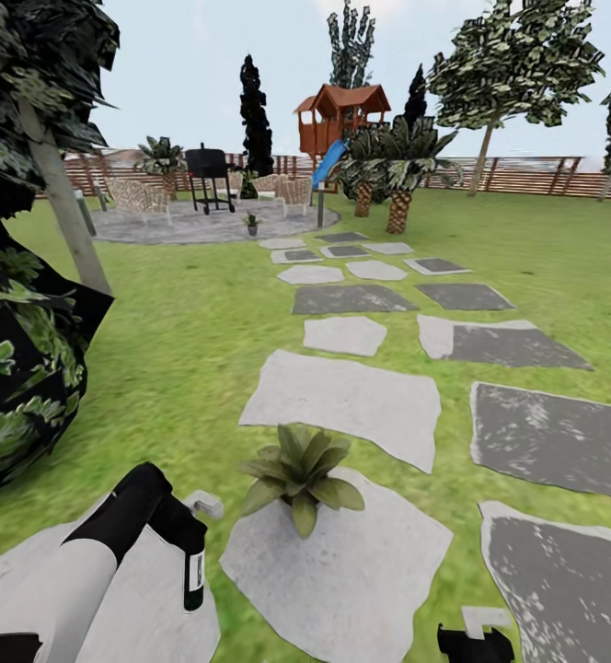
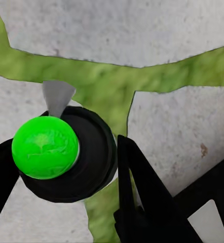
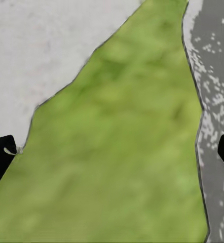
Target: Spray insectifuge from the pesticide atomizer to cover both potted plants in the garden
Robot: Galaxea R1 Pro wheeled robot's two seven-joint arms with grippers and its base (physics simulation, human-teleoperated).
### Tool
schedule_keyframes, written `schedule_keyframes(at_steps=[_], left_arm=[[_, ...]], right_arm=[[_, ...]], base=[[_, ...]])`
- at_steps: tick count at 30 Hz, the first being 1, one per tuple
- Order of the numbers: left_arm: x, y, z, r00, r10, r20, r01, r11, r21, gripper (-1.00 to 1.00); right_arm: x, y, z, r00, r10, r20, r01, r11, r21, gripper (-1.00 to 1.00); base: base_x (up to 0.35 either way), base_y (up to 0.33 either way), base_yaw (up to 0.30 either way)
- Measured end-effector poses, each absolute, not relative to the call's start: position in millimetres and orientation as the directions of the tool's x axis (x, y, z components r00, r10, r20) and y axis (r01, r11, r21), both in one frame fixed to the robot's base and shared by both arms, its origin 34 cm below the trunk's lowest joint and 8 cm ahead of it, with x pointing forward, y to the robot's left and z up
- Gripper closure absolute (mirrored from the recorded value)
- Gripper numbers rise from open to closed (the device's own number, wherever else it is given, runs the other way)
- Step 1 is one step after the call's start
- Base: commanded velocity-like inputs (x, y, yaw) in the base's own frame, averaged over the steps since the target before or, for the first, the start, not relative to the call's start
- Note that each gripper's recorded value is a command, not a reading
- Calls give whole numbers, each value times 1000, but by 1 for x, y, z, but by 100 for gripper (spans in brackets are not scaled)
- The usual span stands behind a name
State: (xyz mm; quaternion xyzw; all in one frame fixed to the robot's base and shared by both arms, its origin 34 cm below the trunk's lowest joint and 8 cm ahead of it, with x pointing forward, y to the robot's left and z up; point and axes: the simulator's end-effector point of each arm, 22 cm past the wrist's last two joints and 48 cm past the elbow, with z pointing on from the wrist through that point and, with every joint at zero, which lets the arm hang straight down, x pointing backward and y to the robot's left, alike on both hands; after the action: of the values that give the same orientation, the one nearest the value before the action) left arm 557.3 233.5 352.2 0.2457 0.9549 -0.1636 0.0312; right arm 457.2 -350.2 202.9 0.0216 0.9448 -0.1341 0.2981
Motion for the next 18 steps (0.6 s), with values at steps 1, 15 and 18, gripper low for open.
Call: schedule_keyframes(at_steps=[1, 15, 18], left_arm=[[557, 234, 352, -877, 459, -140, 479, 826, -297, 100], [550, 243, 346, -854, 509, -103, 518, 816, -256, 100], [550, 243, 346, -854, 510, -103, 518, 816, -256, 100]], right_arm=[[457, -350, 203, -821, -39, -569, 121, 963, -240, -100], [457, -352, 203, -822, -42, -569, 119, 963, -243, -100], [457, -351, 203, -822, -40, -569, 120, 963, -242, -100]], base=[[323, -56, 0], [149, -3, 0], [297, 0, 0]])
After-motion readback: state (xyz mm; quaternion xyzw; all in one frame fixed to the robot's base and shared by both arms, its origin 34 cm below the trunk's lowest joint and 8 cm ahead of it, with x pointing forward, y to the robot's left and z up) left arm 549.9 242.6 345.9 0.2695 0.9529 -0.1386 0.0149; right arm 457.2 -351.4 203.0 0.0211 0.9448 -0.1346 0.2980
